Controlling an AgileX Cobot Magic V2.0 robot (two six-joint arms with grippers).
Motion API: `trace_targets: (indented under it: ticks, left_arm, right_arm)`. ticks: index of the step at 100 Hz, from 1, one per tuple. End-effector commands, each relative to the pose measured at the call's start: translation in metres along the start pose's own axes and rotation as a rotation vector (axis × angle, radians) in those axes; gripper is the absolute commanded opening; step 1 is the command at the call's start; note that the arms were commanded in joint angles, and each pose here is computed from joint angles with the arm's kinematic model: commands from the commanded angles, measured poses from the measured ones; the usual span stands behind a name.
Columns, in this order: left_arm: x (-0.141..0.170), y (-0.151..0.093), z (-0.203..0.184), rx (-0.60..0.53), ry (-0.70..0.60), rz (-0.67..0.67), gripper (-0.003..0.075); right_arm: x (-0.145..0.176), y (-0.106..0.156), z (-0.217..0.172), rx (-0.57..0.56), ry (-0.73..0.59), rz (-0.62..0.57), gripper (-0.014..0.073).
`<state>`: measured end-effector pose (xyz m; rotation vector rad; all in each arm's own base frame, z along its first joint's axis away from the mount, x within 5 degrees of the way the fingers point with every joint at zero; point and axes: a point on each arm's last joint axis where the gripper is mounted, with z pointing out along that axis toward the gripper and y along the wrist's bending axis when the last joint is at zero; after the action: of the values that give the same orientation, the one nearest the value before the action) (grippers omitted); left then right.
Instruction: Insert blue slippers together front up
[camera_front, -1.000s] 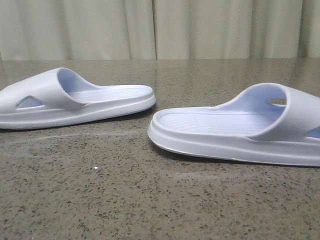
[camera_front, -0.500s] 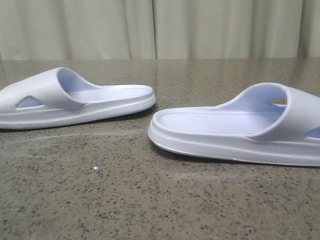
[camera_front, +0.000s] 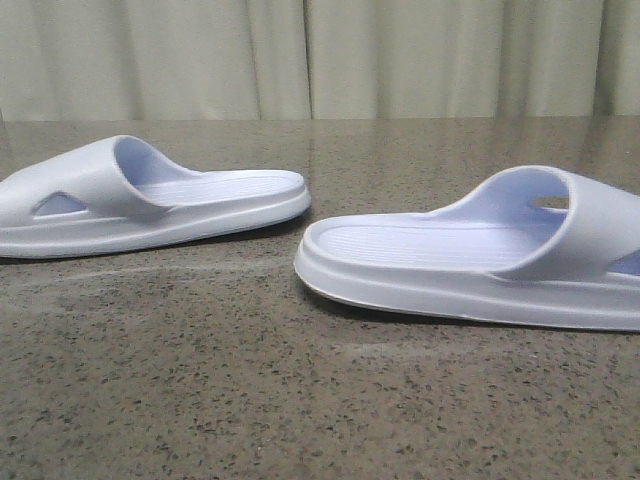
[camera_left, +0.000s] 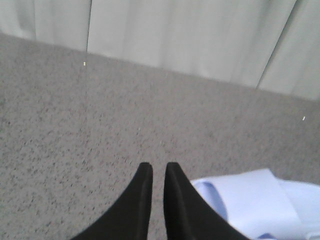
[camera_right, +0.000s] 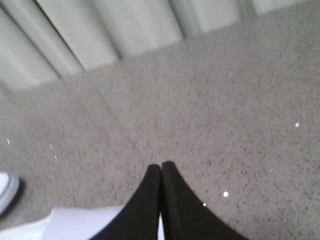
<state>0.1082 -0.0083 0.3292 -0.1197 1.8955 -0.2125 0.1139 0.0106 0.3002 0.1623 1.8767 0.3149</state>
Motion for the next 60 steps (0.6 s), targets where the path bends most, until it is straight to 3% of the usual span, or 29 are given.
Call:
trace_targets:
  ticks: [1,10,34,46,60]
  left_arm:
    - [-0.021,-0.004,0.016,-0.011,0.090,0.015,0.0015]
    - [-0.023,-0.005,0.032,-0.004,0.172,0.023,0.0016]
    - [-0.020,-0.015,0.052,0.121,0.242,0.053,0.0022]
    - [-0.018,-0.016,0.058,0.137,0.264,0.060,0.0085]
    - [-0.016,-0.017,0.064,0.156,0.286,0.062,0.0235]
  right_arm:
    - [-0.019,0.004,0.019,-0.003,0.153,-0.060,-0.0078]
    - [-0.020,0.004,0.033,-0.013,0.258,-0.048,-0.0078]
    - [-0.017,0.005,0.036,-0.027,0.318,-0.038,-0.0061]
    - [-0.015,0.005,0.035,-0.032,0.338,-0.037,0.0071]
    - [-0.014,0.005,0.035,-0.036,0.349,-0.037,0.0201]
